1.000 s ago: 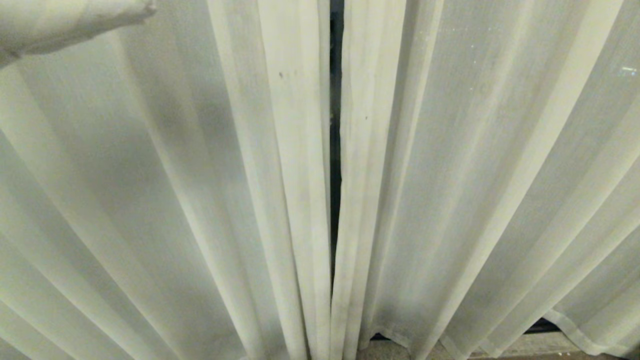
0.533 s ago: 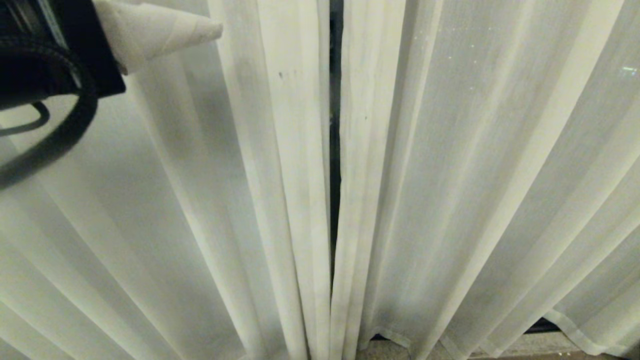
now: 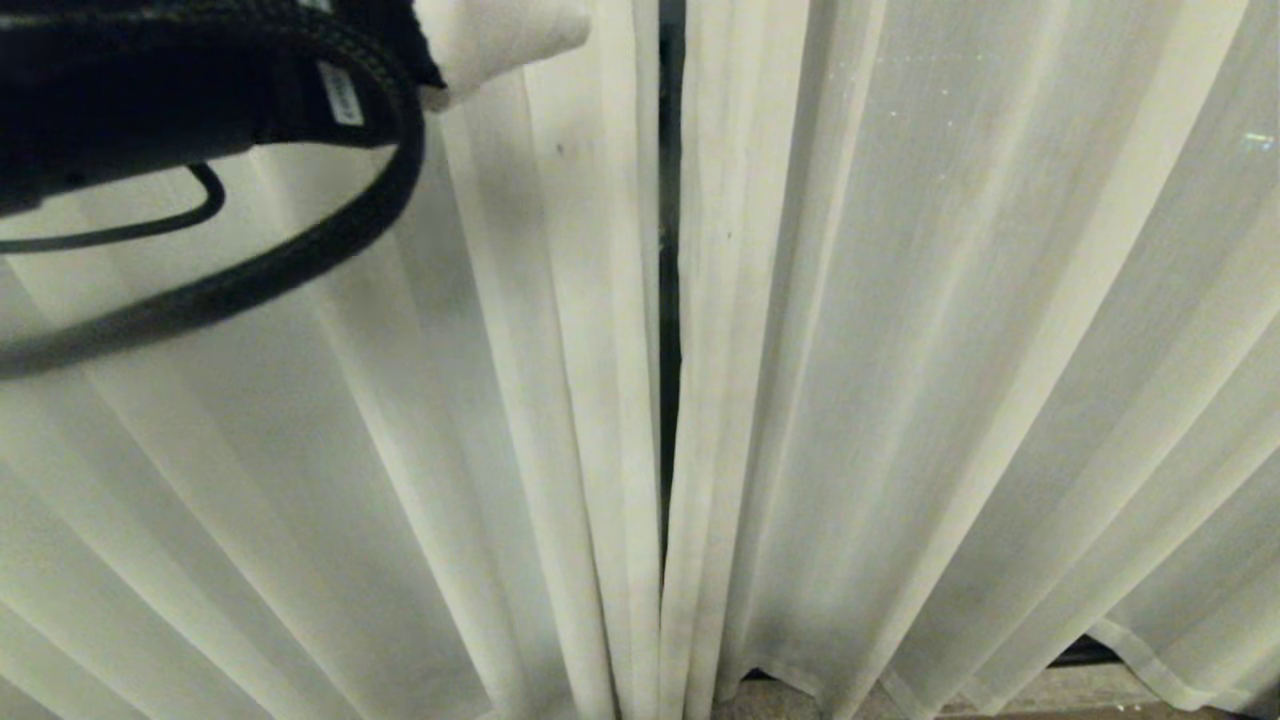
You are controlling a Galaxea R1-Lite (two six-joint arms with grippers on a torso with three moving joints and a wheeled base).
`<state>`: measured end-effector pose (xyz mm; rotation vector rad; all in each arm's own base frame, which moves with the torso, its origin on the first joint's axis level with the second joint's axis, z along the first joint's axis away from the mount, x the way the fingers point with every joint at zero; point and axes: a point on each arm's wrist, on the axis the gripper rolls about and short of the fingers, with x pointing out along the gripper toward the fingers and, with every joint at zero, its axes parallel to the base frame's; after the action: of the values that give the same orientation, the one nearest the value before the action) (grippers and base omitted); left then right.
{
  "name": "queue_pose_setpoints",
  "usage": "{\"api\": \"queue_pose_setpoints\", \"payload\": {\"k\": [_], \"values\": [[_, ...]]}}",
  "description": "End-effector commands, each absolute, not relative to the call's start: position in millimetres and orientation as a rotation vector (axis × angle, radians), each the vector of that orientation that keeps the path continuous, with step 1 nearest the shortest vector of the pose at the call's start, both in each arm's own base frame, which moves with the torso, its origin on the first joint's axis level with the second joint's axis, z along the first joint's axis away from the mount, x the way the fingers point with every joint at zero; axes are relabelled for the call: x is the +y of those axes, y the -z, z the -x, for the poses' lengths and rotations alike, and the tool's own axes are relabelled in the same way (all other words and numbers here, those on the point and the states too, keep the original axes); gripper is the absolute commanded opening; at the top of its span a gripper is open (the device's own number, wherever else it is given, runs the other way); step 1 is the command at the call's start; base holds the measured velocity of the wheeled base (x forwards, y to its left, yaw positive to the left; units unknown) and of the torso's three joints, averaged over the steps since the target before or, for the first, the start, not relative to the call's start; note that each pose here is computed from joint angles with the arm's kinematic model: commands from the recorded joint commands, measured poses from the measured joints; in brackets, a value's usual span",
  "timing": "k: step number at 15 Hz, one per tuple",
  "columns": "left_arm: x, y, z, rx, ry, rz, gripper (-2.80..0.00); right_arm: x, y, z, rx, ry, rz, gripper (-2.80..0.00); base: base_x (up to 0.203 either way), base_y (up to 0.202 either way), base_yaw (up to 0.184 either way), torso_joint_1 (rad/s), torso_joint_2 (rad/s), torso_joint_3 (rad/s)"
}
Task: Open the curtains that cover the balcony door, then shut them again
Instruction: Pull the outer curtains open on both sides
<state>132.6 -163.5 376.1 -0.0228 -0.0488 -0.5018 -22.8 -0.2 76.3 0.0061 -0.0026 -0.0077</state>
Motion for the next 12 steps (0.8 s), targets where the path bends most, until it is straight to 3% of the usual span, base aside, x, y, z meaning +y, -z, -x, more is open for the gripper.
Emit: {"api": "queue_pose_setpoints", "payload": {"k": [1, 12], "values": [[-183, -371, -145, -0.022, 0.455, 0.002, 0.00, 0, -76, 23, -0.003, 0.008, -0.006, -2.80, 0.000, 0.000, 0.000, 0.000, 0.00, 0.000], [-216, -391, -191, -0.196, 0.238, 0.050, 0.00, 0, -76, 23, -0.003, 0.008, -0.006, -2.80, 0.000, 0.000, 0.000, 0.000, 0.00, 0.000]]}}
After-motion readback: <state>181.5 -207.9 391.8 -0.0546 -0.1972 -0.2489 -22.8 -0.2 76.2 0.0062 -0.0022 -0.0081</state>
